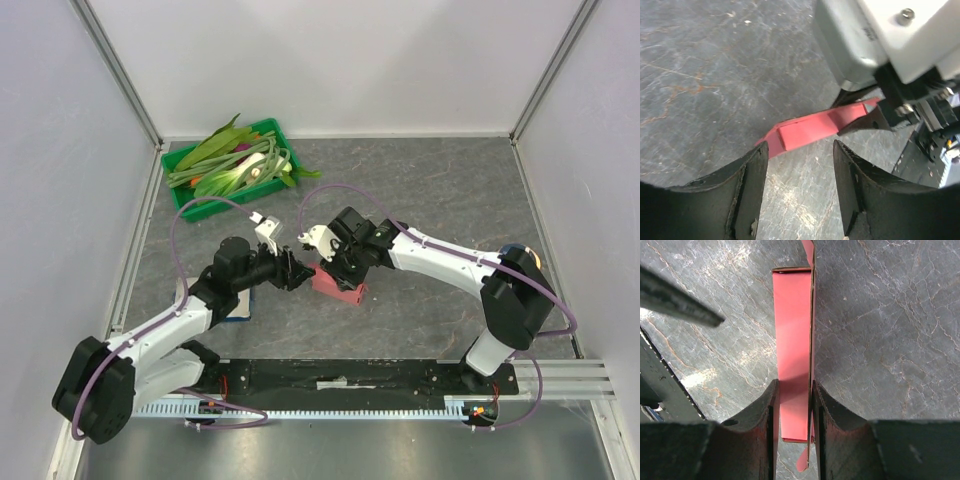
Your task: Fold the paper box
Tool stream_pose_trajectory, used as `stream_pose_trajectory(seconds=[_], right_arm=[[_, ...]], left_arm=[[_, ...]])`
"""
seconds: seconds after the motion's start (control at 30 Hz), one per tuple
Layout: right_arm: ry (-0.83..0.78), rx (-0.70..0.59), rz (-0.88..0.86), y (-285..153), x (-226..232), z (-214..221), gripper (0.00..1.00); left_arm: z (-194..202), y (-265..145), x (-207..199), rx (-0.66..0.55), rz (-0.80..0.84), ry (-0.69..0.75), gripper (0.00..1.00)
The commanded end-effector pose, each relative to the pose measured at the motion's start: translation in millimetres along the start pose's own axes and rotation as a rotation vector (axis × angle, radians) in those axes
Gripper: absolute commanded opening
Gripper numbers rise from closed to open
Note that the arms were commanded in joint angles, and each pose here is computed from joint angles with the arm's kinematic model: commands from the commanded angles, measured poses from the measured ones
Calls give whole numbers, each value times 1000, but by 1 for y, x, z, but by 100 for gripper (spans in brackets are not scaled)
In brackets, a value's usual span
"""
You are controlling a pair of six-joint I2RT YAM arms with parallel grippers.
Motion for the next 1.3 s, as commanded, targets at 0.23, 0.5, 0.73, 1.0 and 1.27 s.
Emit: stream_pose_trajectory(seconds=[0.23, 0.5, 0.73, 1.0, 1.27], right_arm=[[6, 112, -3, 10, -5, 17, 0], [6, 115, 4, 10, -6, 17, 0], [7, 116, 1, 11, -5, 17, 0], [6, 114, 3, 10, -6, 17, 0], [9, 127, -4, 14, -5, 18, 0]], left_arm=[[-14, 10, 2, -28, 110, 197, 57], [-16, 18, 8, -22, 97, 249, 48], [-20, 18, 15, -12, 55, 289, 54], [-12, 28, 20, 47, 87, 300, 50], [-8, 24, 18, 7, 98, 288, 35]])
Point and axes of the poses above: each gripper's point midway between its finger pads, its own y axis out along the fingers, its own x axis along the line the jaws close on, z = x × y, the point moved 9 cm from there along -y, back along the fingers, and after that the axes turned 7 degrees about y, right-handed, at the moved point
